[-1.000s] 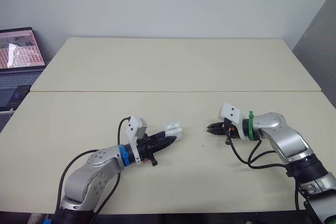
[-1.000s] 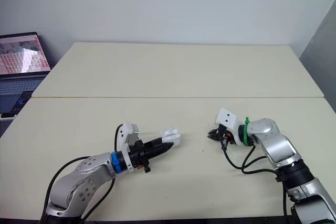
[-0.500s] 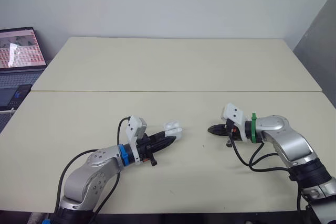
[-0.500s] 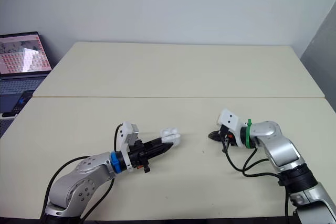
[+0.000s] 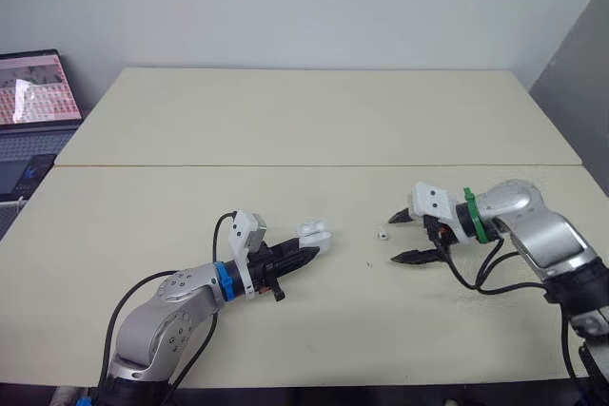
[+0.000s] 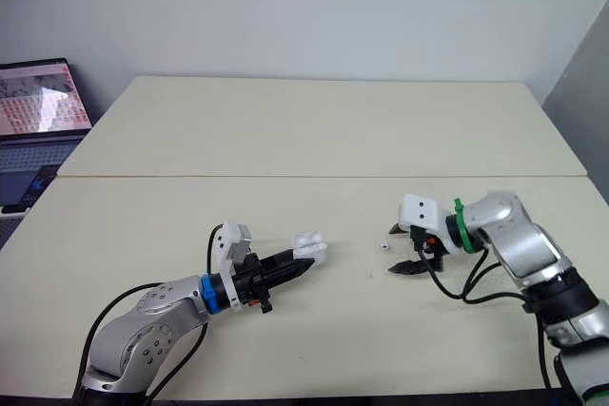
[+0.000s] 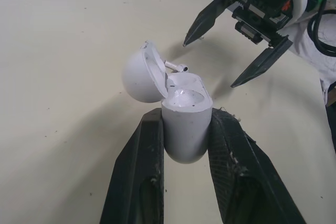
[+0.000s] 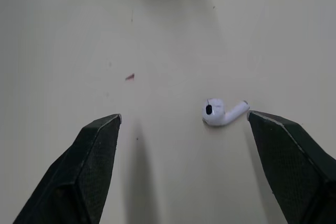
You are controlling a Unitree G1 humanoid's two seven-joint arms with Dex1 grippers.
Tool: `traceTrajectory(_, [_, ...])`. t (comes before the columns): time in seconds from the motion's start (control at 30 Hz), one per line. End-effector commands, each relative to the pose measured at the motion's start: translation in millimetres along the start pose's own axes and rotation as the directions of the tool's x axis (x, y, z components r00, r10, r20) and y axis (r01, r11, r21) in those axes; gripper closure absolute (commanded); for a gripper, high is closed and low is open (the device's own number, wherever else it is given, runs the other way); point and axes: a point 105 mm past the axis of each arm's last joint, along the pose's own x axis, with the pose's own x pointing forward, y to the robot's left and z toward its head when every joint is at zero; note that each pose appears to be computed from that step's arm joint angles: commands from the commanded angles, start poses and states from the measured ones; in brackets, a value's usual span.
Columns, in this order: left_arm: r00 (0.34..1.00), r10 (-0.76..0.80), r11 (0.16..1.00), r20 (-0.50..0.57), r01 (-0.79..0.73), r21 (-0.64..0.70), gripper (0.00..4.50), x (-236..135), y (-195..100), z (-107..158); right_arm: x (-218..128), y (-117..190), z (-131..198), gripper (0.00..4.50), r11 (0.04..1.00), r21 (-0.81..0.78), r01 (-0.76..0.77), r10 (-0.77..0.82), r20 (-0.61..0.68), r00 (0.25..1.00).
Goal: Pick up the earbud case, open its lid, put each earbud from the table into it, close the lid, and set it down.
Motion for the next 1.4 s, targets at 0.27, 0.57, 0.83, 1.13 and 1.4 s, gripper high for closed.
traceTrajectory(0.27, [0.999, -0.017, 0.999, 0.032, 0.015, 0.042, 3.71, 1, -5, 10, 21, -22, 17, 0.42, 0.923, -0.292, -0.251, 0.232, -0.1, 0.968])
traceTrajectory(0.57, [0.999, 0.027, 0.999, 0.044, -0.029, 0.043, 3.71, -6, -4, 10, 34, -22, 9, 0.42, 0.892, -0.204, -0.403, 0.364, -0.202, 0.909])
traceTrajectory(0.83, [0.998, 0.049, 0.998, 0.046, -0.051, 0.039, 3.71, -10, -5, 8, 27, -21, -2, 0.42, 0.882, -0.147, -0.448, 0.398, -0.28, 0.874])
traceTrajectory(1.13, [0.999, 0.032, 0.999, 0.04, -0.033, 0.036, 3.71, -6, -6, 8, 13, -14, -6, 0.42, 0.884, -0.113, -0.453, 0.412, -0.269, 0.871])
traceTrajectory(1.4, [1.0, 0.008, 0.999, 0.028, -0.009, 0.042, 3.71, -3, -5, 9, 16, -14, 10, 0.42, 0.896, -0.137, -0.422, 0.396, -0.18, 0.901])
